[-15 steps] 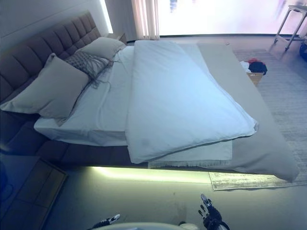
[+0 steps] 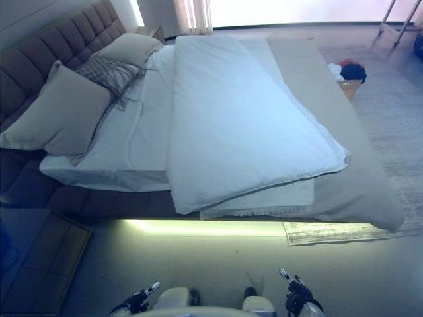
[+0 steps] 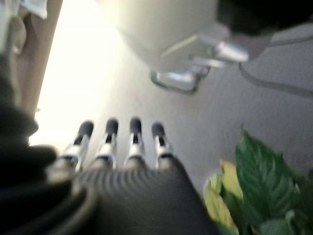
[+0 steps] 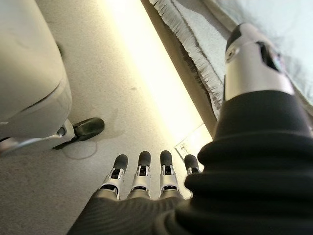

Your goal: Make the bed neatly

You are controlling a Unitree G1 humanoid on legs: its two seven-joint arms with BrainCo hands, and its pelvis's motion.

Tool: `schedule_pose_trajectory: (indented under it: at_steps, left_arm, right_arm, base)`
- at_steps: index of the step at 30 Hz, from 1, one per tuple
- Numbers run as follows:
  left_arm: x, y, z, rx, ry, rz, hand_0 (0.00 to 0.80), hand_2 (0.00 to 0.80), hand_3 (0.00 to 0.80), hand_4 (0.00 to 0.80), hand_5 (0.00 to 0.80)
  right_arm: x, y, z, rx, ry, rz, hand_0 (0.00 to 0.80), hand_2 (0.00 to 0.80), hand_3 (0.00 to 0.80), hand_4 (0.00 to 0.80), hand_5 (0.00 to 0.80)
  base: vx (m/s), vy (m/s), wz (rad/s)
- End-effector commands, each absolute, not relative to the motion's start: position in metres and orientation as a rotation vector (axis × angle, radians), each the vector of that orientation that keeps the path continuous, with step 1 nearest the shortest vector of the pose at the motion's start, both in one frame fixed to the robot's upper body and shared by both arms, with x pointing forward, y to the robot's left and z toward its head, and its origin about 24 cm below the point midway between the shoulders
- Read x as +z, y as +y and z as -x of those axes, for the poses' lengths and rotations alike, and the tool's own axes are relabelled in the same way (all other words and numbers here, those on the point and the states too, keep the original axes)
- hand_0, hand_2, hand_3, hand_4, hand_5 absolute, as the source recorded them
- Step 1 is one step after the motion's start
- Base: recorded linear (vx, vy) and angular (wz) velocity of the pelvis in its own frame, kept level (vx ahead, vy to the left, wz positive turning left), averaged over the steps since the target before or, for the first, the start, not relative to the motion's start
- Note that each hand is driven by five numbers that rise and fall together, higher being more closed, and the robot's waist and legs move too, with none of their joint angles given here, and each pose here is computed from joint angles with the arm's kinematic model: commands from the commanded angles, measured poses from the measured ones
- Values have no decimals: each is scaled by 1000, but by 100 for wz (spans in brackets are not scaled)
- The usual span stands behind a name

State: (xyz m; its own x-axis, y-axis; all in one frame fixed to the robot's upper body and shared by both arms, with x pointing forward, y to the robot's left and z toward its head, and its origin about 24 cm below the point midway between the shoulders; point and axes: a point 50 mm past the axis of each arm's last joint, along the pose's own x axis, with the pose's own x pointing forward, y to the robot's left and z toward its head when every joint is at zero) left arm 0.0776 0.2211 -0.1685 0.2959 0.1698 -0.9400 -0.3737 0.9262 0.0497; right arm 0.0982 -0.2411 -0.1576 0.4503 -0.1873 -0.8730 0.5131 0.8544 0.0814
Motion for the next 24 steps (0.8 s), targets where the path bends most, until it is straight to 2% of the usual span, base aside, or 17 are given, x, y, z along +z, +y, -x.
schedule_pose_trajectory:
  at_steps: [1, 9, 18, 24]
  left_arm:
    - [-170, 214, -74, 377, 1200, 221, 0, 0, 0, 0, 0]
    - [-169, 224, -68, 396, 1211, 183, 0, 0, 0, 0, 0]
    - [-166, 226, -84, 287, 1221, 111, 0, 0, 0, 0, 0]
    - [-163, 237, -88, 290, 1221, 47, 0, 0, 0, 0, 0]
  right_arm:
    - [-156, -242, -103, -440, 1000, -405, 0, 0, 0, 0, 0]
    - [-164, -232, -79, -436, 1058, -430, 0, 0, 0, 0, 0]
    - [-159, -218, -108, -369, 961, -543, 0, 0, 0, 0, 0]
    - [-159, -226, -100, -385, 970, -568, 0, 0, 0, 0, 0]
  base:
    - [354, 205, -17]
    - [382, 271, -25]
    - [227, 252, -7]
    - [215, 165, -1]
